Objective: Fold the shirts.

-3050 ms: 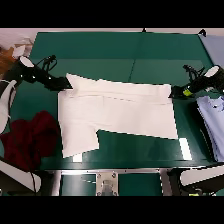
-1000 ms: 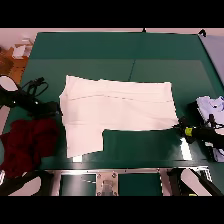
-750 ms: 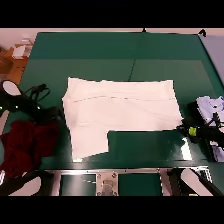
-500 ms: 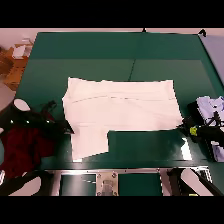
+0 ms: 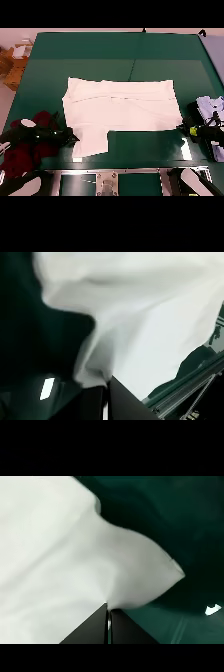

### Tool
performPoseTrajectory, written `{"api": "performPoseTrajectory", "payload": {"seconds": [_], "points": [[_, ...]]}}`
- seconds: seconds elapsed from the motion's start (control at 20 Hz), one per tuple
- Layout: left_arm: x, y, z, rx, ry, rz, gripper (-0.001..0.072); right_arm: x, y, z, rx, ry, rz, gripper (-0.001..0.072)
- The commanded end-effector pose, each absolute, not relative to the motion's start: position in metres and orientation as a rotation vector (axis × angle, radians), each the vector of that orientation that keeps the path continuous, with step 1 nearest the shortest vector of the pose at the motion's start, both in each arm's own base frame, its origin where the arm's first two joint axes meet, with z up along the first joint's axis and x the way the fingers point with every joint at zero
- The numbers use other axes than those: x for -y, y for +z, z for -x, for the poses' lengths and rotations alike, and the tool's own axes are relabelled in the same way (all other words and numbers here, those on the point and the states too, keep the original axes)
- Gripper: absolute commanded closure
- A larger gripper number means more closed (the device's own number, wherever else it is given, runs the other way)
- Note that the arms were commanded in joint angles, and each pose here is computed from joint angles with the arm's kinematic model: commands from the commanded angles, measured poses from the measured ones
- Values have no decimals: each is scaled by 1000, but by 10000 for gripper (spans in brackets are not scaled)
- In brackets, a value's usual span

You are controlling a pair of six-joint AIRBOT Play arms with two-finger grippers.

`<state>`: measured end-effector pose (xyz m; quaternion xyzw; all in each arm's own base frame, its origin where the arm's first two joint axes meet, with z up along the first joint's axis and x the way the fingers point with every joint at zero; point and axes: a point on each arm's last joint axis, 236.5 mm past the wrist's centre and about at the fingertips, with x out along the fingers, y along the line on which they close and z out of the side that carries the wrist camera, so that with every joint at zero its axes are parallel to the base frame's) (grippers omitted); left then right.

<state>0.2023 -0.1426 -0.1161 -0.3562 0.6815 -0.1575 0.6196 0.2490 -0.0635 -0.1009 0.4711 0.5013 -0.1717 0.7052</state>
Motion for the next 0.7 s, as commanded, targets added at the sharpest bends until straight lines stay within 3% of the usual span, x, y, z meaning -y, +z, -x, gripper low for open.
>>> {"api": "performPoseTrajectory", "payload": {"seconds": [0.0,0.2,0.45,0.65], "points": [[152,-102,-226,-1451,-434,847,684,58,-101,-246,-1138,-366,-1056,698],[158,-60,-225,-1460,-566,774,686,53,-95,-236,-1219,-309,-990,699],[134,3,-208,-1415,-523,555,685,40,-71,-223,-1332,-254,-991,699],[135,40,-212,-1352,-550,519,686,44,-56,-215,-1338,-272,-950,699]]}}
